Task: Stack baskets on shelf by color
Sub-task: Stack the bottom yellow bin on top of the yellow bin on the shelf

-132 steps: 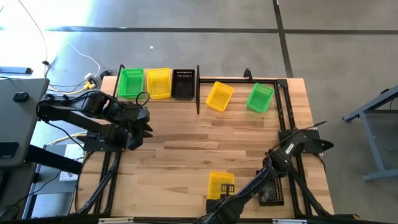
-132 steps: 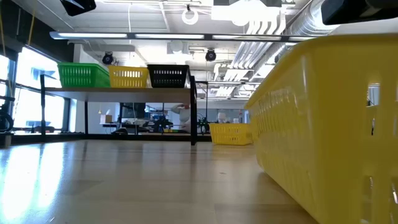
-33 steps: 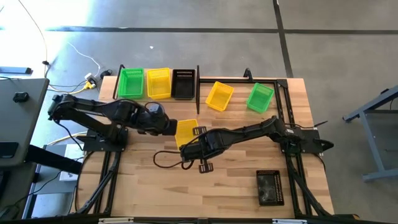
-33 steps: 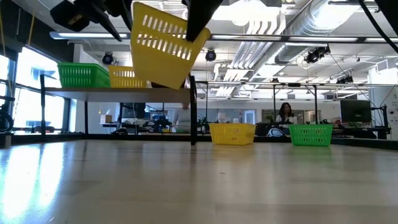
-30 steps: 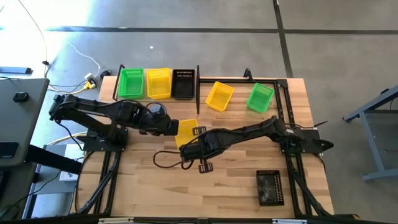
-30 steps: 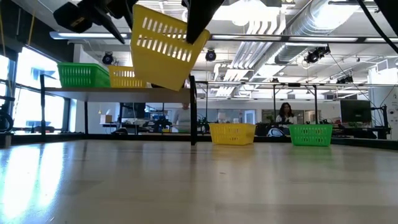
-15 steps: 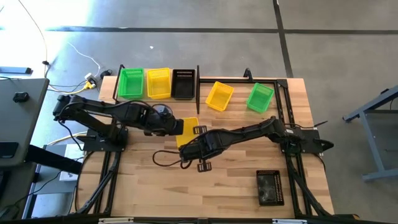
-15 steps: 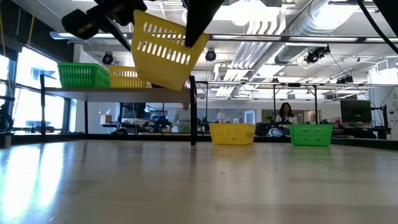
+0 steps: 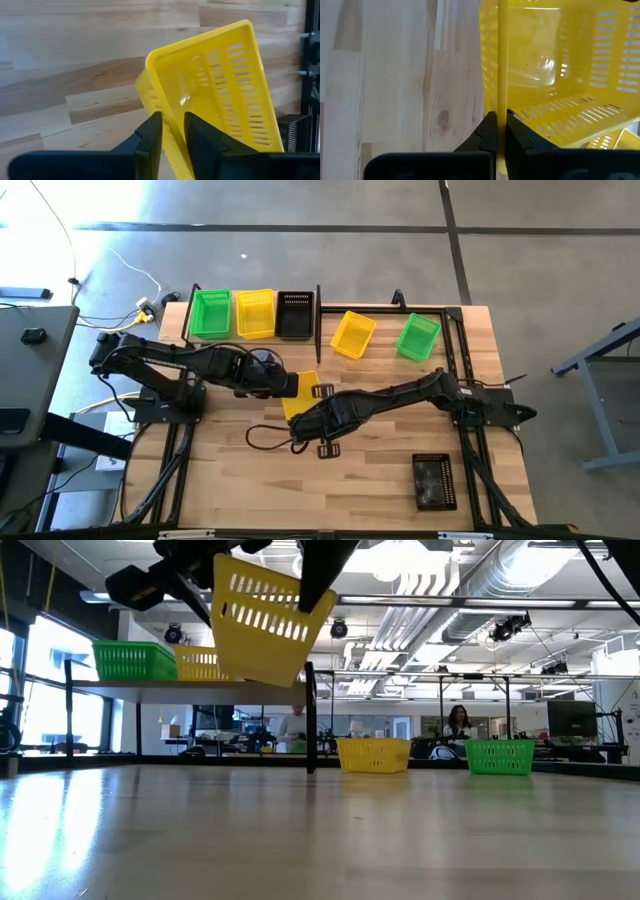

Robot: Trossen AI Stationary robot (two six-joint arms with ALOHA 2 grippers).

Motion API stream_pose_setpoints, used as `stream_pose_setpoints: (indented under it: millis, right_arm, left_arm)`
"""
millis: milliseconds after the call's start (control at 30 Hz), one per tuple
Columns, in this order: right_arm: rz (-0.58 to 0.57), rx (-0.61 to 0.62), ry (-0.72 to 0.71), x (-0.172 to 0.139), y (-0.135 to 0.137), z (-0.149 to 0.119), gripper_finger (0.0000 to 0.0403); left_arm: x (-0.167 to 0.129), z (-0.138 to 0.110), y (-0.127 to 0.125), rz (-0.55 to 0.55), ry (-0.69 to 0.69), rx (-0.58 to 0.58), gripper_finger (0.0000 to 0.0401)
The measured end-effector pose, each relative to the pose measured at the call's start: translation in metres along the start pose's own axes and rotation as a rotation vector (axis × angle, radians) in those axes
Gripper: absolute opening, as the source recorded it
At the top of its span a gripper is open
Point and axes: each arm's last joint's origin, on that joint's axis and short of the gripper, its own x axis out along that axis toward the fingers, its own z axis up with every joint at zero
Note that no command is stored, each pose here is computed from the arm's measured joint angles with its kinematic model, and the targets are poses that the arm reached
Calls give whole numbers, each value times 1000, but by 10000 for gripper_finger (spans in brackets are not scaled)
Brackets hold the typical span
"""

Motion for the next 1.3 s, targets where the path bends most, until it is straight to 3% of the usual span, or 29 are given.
stream_pose_setpoints:
  millis: [267, 667, 1067, 1300]
  right_arm:
    - [-1, 30, -20, 0, 0, 2, 0]
    - [3, 37, -24, 1, -4, 3, 3]
    - [54, 203, -26, -4, -13, 3, 136]
    - [122, 367, -60, -28, -17, -2, 162]
  left_arm:
    - [0, 1, -1, -6, -43, 29, 8]
    - [0, 1, -1, 0, -58, 124, 7]
    - [-6, 17, 6, 27, -63, 278, 6]
    - [-19, 33, 20, 66, -42, 336, 5]
